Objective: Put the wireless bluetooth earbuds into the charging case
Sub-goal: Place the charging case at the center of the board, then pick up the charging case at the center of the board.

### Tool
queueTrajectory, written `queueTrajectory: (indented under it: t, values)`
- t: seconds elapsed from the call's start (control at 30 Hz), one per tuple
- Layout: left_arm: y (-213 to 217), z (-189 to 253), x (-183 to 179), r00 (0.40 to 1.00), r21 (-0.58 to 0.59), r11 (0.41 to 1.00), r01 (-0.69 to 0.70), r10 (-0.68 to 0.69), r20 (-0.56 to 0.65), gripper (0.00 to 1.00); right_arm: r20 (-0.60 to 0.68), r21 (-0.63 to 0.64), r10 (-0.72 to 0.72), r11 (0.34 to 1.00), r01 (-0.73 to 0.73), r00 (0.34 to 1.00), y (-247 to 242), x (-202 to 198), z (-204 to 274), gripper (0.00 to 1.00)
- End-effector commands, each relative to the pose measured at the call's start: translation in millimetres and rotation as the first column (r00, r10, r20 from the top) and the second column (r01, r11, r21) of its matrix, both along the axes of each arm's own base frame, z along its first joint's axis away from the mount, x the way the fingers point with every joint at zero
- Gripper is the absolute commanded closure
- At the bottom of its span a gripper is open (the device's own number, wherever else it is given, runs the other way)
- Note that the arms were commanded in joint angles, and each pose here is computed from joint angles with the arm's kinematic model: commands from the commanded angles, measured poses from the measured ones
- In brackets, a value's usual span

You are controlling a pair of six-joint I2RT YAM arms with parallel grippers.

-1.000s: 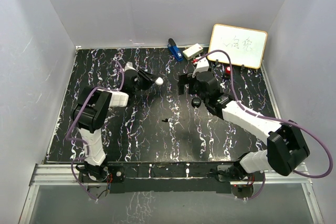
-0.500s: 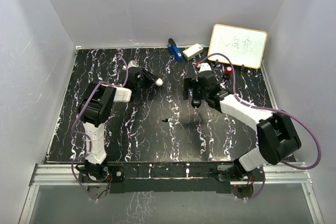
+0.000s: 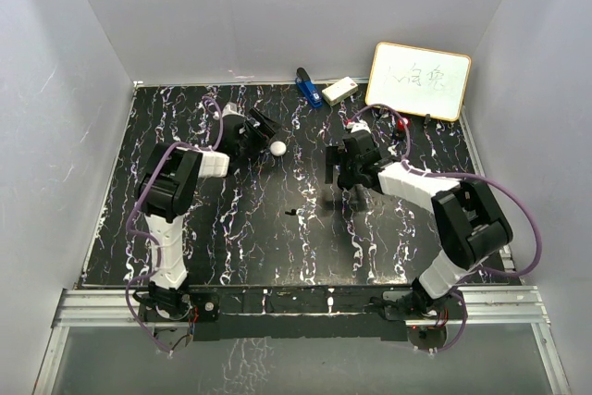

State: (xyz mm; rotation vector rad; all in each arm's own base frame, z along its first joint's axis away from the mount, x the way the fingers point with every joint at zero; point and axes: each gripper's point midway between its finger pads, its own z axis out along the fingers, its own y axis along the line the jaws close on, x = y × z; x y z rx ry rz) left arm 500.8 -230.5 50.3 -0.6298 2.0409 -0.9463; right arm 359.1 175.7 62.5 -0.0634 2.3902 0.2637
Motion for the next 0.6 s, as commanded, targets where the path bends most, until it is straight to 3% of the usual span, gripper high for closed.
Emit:
queueTrajectory:
  t: [0.0, 0.3, 0.57]
  values:
    - [25.6, 23.2, 2.2, 0.998, 0.065, 0.997, -0.052, 0.051, 0.02, 0.02, 0.018, 0.012, -0.048, 0.999, 0.048, 0.999, -0.6, 16.5, 2.6, 0.02]
    - [52.9, 108.3, -19.9, 0.986, 0.123, 0.989, -0.081, 0.062, 0.153, 0.01, -0.034, 0.092, 0.037, 0.995, -0.034, 0.999, 24.0, 15.8, -12.0, 0.02]
    - [59.4, 138.4, -75.2, 0.988, 0.101, 0.994, -0.031, 0.015, 0.155, 0.01, -0.086, 0.147, 0.122, 0.983, -0.108, 0.989, 55.8, 12.9, -24.6, 0.04]
